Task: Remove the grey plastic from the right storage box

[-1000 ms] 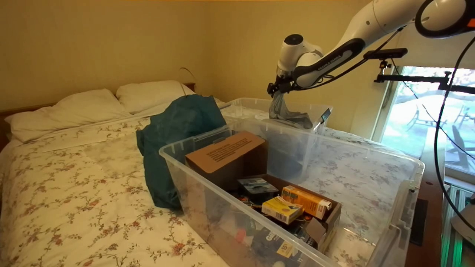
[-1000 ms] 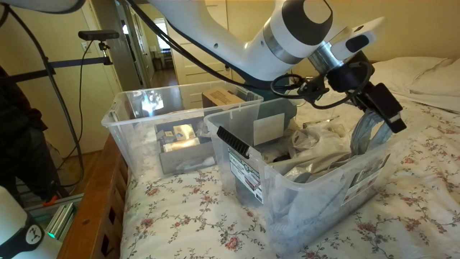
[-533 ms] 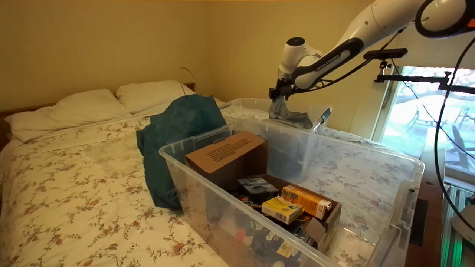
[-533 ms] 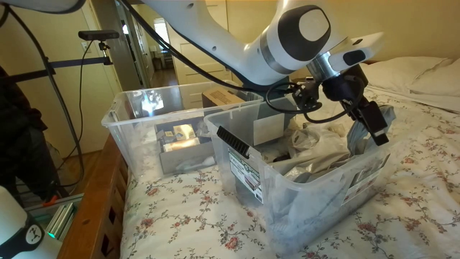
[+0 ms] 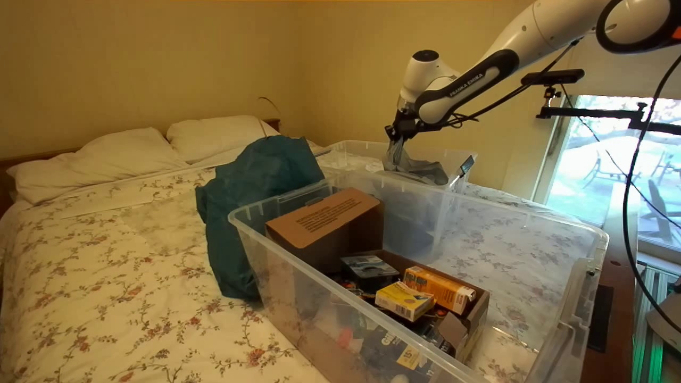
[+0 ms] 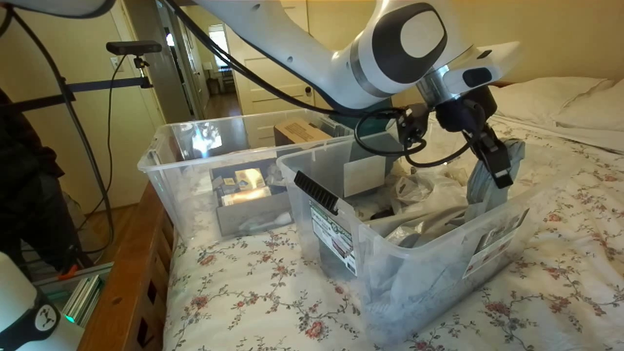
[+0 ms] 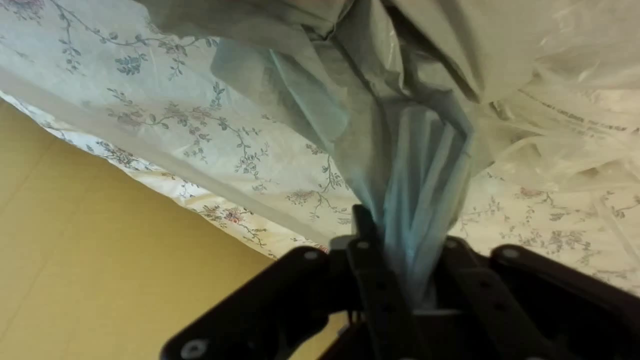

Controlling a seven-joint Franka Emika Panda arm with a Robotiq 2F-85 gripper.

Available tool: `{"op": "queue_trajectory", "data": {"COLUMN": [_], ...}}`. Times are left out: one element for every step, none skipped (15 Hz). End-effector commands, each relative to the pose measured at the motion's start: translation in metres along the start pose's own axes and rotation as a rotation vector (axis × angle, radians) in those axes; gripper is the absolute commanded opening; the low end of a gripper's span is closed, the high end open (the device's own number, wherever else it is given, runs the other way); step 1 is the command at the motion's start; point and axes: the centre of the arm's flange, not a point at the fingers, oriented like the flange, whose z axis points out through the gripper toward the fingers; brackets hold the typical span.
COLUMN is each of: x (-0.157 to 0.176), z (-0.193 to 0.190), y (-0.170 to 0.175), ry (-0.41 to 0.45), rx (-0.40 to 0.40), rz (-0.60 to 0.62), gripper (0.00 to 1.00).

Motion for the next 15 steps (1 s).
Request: {"op": "queue_trajectory", "data": {"x": [0.013,0.017,0.022,0.025,0.030,0.036,0.043,0.053,0.062,0.070,0.077,0.086,0.094,0.100,0.106], "z": [-0.029,-0.037,-0.047,-0.056,-0.067,-0.077,-0.089,-0.102,-0.116,-0.129,-0.143,-0.155,-0.168,-0.180,-0.194], "y": [0.016,0.021,0.027,0.031,0.038,0.043,0.049,0.055,0.060,0.065,0.070,0.074,0.078,0.081,0.084], "ry": [-0.036,-0.050,-0.055,-0.062,-0.058,-0.059,-0.049,-0.035,-0.021,-0.007,0.009,0.024,0.037,0.048,0.061], "rx": [0.085,0.131,0.185,0.225,0.267,0.309,0.348,0.385,0.423,0.456,0.486,0.514,0.541,0.564,0.587], "rz": [0.089,0.125,0.156,0.176,0.195,0.215,0.239,0.264,0.286,0.304,0.323,0.346,0.364,0.379,0.392], "gripper": [0.00,0.00,0.00,0.00,0.00,0.00,0.00,0.00,0.00,0.00,0.00,0.00,0.00,0.00,0.00]}}
